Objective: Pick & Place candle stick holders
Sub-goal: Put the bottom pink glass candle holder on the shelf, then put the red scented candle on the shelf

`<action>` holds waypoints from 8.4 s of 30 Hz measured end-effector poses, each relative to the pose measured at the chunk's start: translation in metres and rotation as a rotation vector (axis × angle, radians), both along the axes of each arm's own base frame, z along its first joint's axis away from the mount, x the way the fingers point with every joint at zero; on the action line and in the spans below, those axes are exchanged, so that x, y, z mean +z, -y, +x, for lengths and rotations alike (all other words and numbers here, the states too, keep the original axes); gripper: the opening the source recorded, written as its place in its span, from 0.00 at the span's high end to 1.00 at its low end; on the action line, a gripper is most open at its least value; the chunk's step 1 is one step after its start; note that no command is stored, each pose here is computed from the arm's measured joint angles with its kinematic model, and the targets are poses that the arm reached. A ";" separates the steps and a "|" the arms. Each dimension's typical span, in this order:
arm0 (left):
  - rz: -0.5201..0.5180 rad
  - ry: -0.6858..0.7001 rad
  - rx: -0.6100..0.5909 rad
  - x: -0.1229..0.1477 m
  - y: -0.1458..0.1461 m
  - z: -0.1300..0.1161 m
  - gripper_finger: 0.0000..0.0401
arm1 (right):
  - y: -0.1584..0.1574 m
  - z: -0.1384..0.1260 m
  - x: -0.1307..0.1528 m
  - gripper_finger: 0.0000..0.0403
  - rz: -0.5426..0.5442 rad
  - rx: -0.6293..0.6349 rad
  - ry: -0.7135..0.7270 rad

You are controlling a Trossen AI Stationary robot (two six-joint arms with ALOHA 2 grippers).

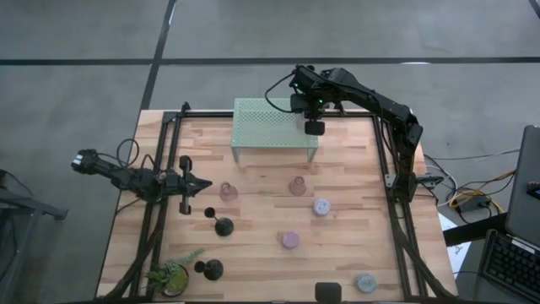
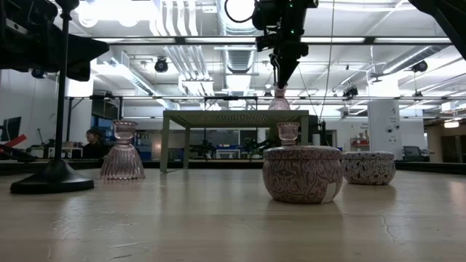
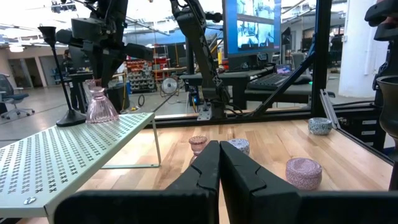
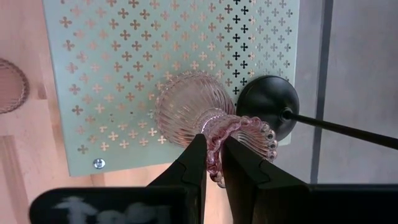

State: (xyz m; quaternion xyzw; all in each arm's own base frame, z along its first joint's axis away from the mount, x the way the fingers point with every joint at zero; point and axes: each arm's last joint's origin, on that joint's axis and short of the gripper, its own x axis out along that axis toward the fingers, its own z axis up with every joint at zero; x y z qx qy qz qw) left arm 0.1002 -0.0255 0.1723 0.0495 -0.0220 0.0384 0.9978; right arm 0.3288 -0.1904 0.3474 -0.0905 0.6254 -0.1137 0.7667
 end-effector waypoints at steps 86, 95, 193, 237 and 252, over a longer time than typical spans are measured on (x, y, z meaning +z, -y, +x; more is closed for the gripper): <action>0.000 0.000 0.000 0.000 0.000 0.000 0.96 | -0.234 -0.050 -0.147 0.09 0.326 0.097 -0.059; 0.000 0.000 0.000 0.000 0.000 0.000 0.96 | -0.233 -0.055 -0.164 0.09 0.300 0.105 -0.041; 0.000 0.000 0.000 0.000 0.000 0.000 0.96 | -0.241 -0.029 -0.102 0.25 0.279 0.191 0.072; 0.000 0.000 0.000 0.000 0.000 0.000 0.96 | -0.076 -0.028 -0.036 0.23 0.134 -0.214 0.300; 0.000 0.000 0.000 0.000 0.000 0.000 0.96 | -0.067 -0.031 -0.041 0.23 0.123 -0.250 0.294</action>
